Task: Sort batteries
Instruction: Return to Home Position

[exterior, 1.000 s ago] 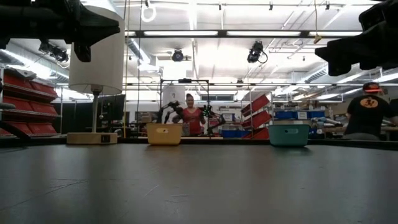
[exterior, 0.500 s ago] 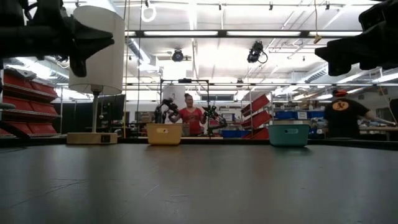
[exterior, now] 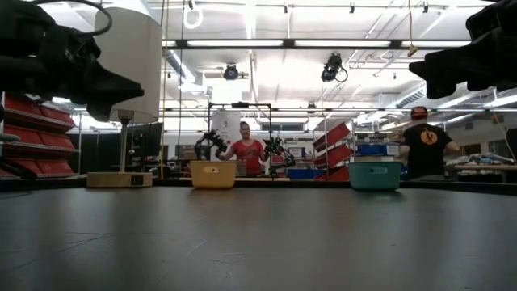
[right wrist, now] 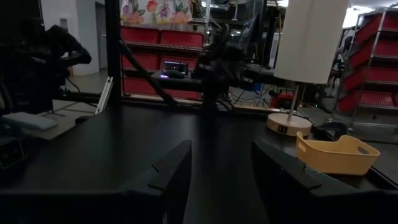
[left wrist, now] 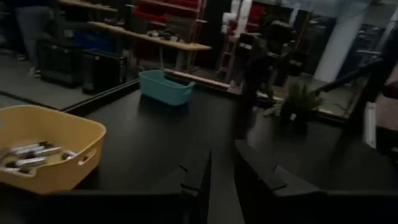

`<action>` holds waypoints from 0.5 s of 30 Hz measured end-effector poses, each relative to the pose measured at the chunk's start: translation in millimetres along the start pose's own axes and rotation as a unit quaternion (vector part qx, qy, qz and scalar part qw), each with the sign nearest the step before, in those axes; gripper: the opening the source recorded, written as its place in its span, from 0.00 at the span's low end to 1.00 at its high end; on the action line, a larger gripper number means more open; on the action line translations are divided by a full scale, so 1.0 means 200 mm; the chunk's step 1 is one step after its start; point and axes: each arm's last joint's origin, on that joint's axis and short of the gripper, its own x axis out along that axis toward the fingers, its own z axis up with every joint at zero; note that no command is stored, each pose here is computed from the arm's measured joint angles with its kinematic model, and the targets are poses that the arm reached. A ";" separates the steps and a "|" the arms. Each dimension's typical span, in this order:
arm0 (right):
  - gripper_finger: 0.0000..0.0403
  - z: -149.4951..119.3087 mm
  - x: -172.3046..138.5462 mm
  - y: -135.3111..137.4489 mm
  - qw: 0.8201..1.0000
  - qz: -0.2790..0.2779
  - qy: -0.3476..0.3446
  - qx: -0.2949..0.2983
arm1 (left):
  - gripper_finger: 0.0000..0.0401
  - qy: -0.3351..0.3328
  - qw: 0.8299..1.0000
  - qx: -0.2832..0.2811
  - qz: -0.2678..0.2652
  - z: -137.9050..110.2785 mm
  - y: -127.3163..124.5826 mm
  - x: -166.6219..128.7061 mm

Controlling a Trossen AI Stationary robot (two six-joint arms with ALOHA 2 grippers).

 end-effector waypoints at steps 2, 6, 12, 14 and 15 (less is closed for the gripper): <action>0.43 0.00 0.00 0.00 1.000 0.000 0.000 0.000 | 0.17 -0.001 1.000 0.003 -0.012 0.00 0.00 0.00; 0.43 0.00 0.00 0.00 1.000 0.000 -0.003 0.000 | 0.17 -0.006 0.999 0.042 -0.023 0.00 -0.01 -0.01; 0.43 0.00 0.00 0.00 1.000 0.000 -0.003 0.000 | 0.17 -0.008 0.984 0.172 -0.031 0.00 -0.03 -0.01; 0.43 0.00 0.00 0.00 1.000 0.000 -0.003 0.000 | 0.17 -0.014 0.983 0.181 -0.032 0.00 -0.03 -0.01; 0.43 0.00 0.00 0.00 1.000 0.000 -0.003 0.000 | 0.17 -0.020 0.983 0.181 -0.032 0.01 -0.03 -0.01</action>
